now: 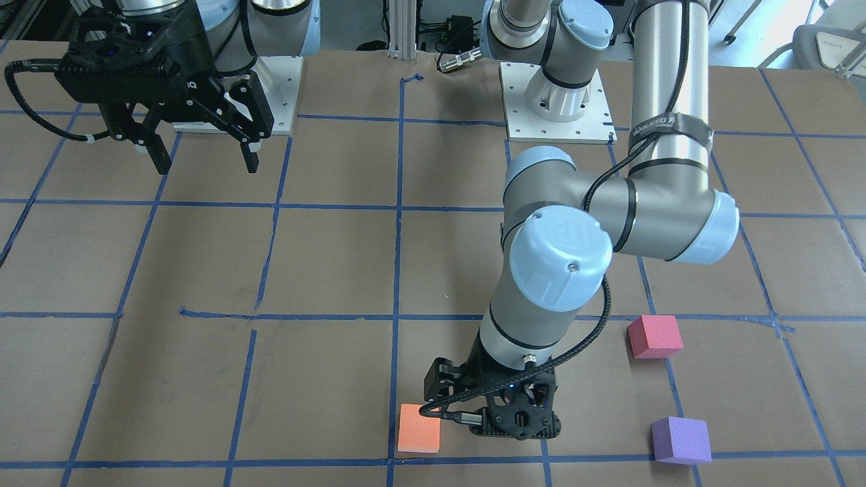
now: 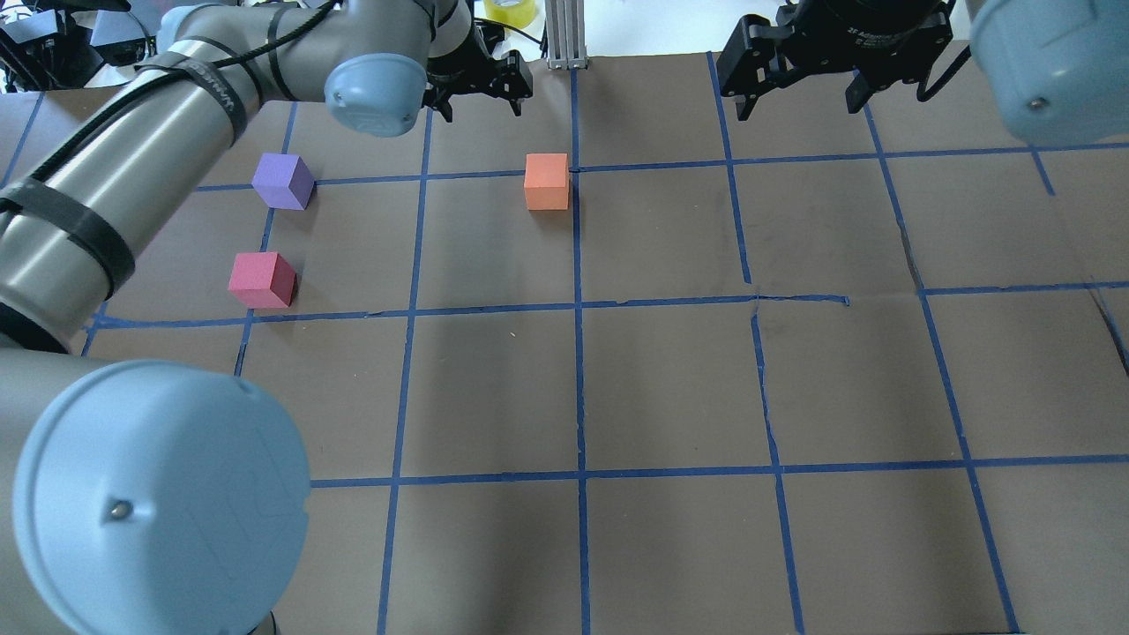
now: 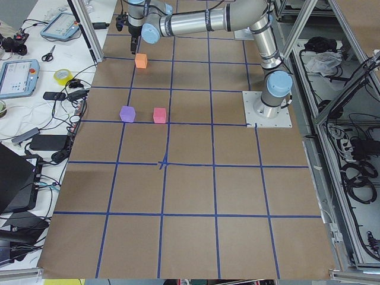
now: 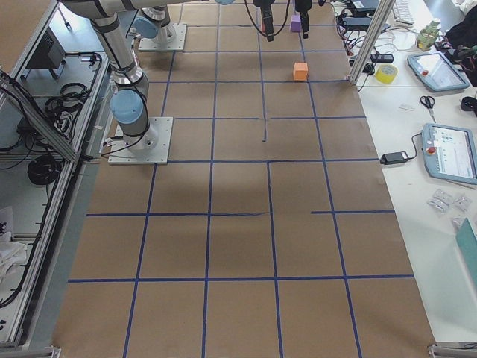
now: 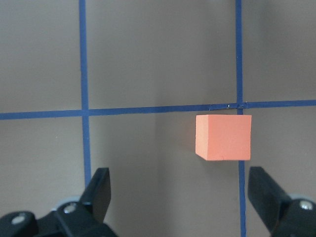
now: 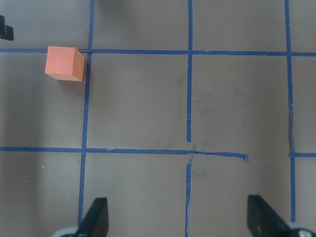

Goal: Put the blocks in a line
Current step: 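Move the left gripper over the orange cube and grasp it while the right arm withdraws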

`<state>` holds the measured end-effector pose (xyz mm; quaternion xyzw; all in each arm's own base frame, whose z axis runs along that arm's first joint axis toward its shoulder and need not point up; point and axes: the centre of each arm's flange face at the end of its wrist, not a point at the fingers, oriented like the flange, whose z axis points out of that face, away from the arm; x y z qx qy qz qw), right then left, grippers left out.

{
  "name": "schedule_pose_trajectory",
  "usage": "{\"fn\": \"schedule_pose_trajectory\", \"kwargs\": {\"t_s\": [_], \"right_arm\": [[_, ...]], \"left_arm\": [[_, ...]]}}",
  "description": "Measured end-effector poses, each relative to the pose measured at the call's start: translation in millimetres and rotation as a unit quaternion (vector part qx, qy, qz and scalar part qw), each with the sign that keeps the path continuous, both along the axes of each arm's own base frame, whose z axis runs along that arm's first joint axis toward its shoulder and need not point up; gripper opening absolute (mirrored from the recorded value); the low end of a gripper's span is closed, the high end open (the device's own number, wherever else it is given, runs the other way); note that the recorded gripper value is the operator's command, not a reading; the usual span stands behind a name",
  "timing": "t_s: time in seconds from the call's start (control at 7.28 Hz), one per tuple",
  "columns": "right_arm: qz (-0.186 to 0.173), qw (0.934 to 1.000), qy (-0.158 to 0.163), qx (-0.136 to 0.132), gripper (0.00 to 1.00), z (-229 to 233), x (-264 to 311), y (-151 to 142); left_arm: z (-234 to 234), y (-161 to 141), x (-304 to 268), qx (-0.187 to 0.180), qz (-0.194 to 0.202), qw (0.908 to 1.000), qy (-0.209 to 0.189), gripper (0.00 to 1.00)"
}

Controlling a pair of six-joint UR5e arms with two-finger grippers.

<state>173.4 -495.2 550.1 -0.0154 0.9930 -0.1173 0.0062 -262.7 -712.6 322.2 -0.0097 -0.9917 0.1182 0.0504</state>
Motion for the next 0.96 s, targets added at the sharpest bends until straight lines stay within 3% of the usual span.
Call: {"fn": "schedule_pose_trajectory", "kwargs": {"t_s": [0.27, 0.69, 0.96], "right_arm": [[-0.007, 0.9998, 0.003, 0.018, 1.0, -3.8, -7.8, 1.1], [-0.014, 0.9996, 0.003, 0.025, 1.0, -4.9, -14.4, 6.4], [-0.015, 0.9995, 0.003, 0.029, 1.0, -9.3, -14.8, 17.9]], "left_arm": [[-38.6, -4.6, -27.9, 0.004, 0.011, 0.9999, 0.0, 1.0], [-80.6, -10.3, -40.7, 0.015, 0.063, 0.9979, 0.012, 1.0], [-99.5, -7.7, -54.8, 0.021, 0.073, 0.997, 0.017, 1.0]]}}
